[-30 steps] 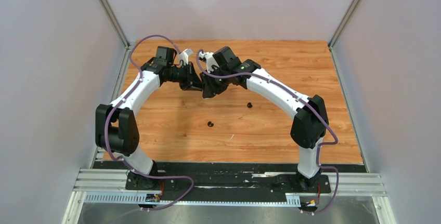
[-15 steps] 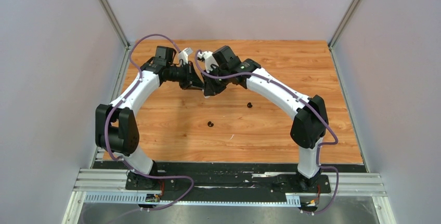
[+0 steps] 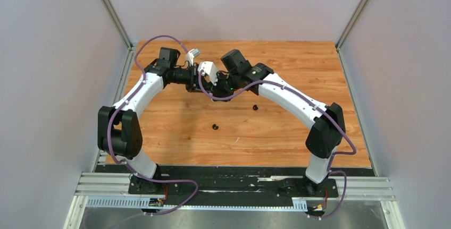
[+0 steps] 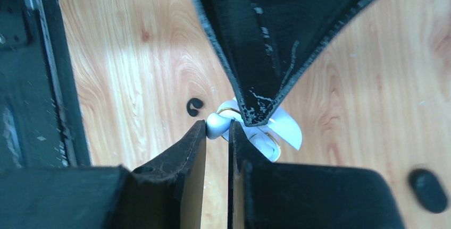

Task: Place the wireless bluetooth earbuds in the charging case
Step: Place the earbud in the charging case.

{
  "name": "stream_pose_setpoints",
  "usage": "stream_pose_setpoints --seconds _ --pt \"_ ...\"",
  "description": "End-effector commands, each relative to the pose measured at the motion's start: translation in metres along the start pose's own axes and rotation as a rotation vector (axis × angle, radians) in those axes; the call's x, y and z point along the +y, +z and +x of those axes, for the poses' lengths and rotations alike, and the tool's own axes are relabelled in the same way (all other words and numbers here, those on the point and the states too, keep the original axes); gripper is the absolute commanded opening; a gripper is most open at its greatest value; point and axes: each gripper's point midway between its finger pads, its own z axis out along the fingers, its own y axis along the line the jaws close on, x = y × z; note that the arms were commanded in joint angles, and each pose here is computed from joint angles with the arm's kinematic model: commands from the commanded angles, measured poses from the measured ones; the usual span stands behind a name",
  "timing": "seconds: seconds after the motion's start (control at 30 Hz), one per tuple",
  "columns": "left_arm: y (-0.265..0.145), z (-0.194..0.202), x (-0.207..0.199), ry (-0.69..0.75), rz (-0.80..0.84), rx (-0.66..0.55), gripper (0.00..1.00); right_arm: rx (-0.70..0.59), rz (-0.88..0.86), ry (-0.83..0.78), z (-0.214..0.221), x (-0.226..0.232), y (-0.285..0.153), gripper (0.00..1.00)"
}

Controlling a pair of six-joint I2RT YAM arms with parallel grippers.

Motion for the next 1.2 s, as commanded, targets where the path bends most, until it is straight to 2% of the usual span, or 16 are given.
stream_pose_setpoints --seconds 0.0,0.13,0.33,0.47,0.87,1.17 --pt "0.001 0.012 -0.036 0.075 0.161 0.06 0.0 -0.066 -0.027 -0.341 -0.018 0.017 -0.013 0.0" --pt "0.003 0.016 -0.041 0.081 0.188 0.08 0.0 -0.057 -0.009 -0.477 -0.013 0.019 -0.015 0.0" --pt "0.004 0.02 -0.045 0.086 0.216 0.104 0.0 -0.034 0.038 -0.574 -0.011 0.013 -0.018 0.0" --pt "0.006 0.025 -0.05 0.105 0.24 0.125 0.0 -0.009 0.079 -0.64 -0.011 0.007 -0.02 0.13" --pt "0.008 0.028 -0.052 0.102 0.256 0.141 0.0 -0.008 0.168 -0.701 -0.023 0.002 -0.032 0.35" --pt "0.009 0.03 -0.053 0.093 0.282 0.149 0.0 -0.014 0.233 -0.747 -0.032 -0.001 -0.05 0.42"
